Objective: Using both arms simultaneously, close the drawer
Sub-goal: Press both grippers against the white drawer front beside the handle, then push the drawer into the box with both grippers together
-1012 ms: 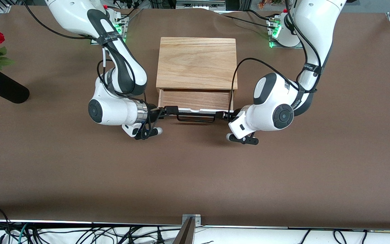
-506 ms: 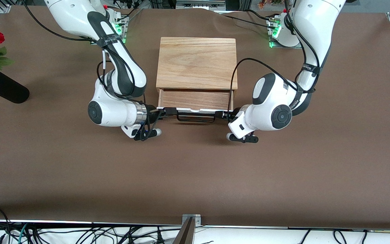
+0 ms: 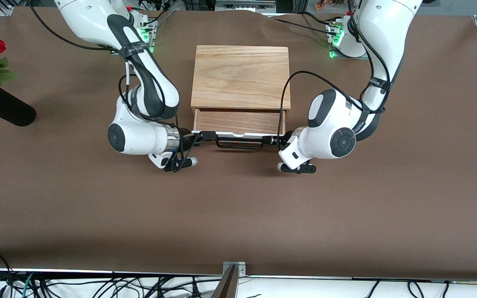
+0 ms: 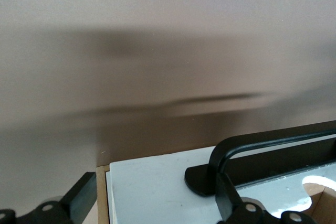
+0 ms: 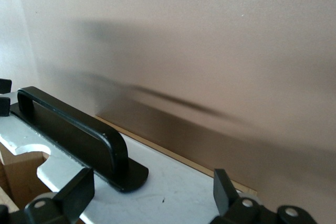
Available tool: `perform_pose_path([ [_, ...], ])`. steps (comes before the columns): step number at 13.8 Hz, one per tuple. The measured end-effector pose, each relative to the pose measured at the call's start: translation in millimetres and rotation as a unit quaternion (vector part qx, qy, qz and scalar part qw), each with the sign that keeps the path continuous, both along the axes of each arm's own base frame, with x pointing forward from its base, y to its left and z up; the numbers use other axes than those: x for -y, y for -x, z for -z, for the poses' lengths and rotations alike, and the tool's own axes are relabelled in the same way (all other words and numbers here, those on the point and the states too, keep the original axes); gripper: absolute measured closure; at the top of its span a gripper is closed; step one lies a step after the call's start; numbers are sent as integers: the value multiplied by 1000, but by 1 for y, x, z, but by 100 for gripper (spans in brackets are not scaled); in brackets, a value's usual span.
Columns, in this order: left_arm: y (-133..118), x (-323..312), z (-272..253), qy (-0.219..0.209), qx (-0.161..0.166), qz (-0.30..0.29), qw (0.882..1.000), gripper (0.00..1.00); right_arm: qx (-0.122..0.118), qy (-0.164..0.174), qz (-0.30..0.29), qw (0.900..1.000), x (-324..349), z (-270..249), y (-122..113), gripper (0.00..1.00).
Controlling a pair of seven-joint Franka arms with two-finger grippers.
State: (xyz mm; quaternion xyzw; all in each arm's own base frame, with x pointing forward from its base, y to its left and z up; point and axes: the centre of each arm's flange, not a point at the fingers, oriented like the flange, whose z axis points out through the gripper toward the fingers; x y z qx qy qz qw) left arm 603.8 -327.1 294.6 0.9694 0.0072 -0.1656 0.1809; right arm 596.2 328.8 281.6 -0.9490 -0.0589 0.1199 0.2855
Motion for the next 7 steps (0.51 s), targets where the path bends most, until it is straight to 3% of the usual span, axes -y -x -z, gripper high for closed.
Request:
perform_pose_path([
  [7, 1, 0, 1, -2, -7, 1, 1000, 0, -2, 0, -2, 1000, -2, 2, 2, 0],
])
